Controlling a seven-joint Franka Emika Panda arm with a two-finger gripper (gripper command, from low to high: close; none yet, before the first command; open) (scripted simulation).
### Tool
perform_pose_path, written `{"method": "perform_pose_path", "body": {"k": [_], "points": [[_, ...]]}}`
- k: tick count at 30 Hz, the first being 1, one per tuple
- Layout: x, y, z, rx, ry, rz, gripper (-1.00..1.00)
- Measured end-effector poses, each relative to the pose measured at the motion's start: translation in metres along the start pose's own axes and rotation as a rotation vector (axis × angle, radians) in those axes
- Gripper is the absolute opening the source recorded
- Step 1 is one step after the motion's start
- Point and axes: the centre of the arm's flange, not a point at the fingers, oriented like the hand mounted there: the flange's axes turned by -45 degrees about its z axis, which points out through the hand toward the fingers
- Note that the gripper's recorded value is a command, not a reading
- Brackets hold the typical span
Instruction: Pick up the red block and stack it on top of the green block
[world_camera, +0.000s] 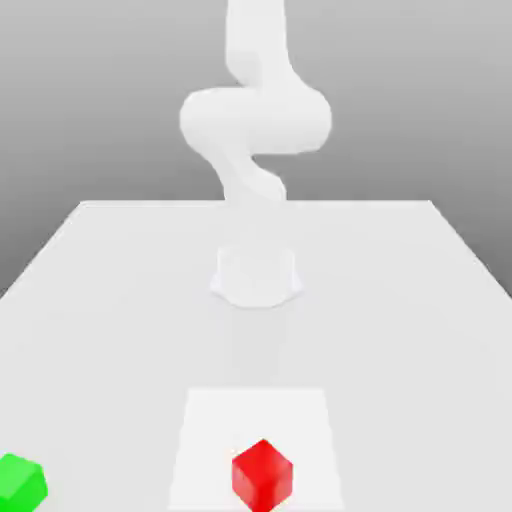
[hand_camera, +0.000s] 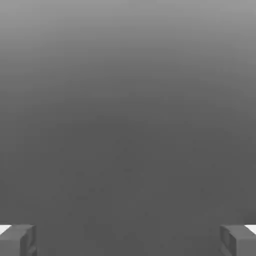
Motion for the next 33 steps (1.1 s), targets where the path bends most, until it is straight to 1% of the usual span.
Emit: {"method": "perform_pose_path", "body": {"k": [5,11,18,24,26,30,31,33], "points": [[-0.013,0.003,0.103,0.073,-0.145,-0.115,0.0],[-0.054,-0.002,0.215,0.142,-0.308,-0.252,0.0],[-0.13,-0.009,0.325,0.2,-0.496,-0.421,0.0],[-0.212,-0.006,0.396,0.228,-0.657,-0.575,0.0],[-0.235,-0.005,0.415,0.231,-0.689,-0.609,0.0],[-0.272,-0.004,0.454,0.234,-0.7,-0.619,0.0],[-0.277,-0.004,0.458,0.234,-0.7,-0.619,-1.0],[-0.277,-0.004,0.458,0.234,-0.7,-0.619,-1.0]]}}
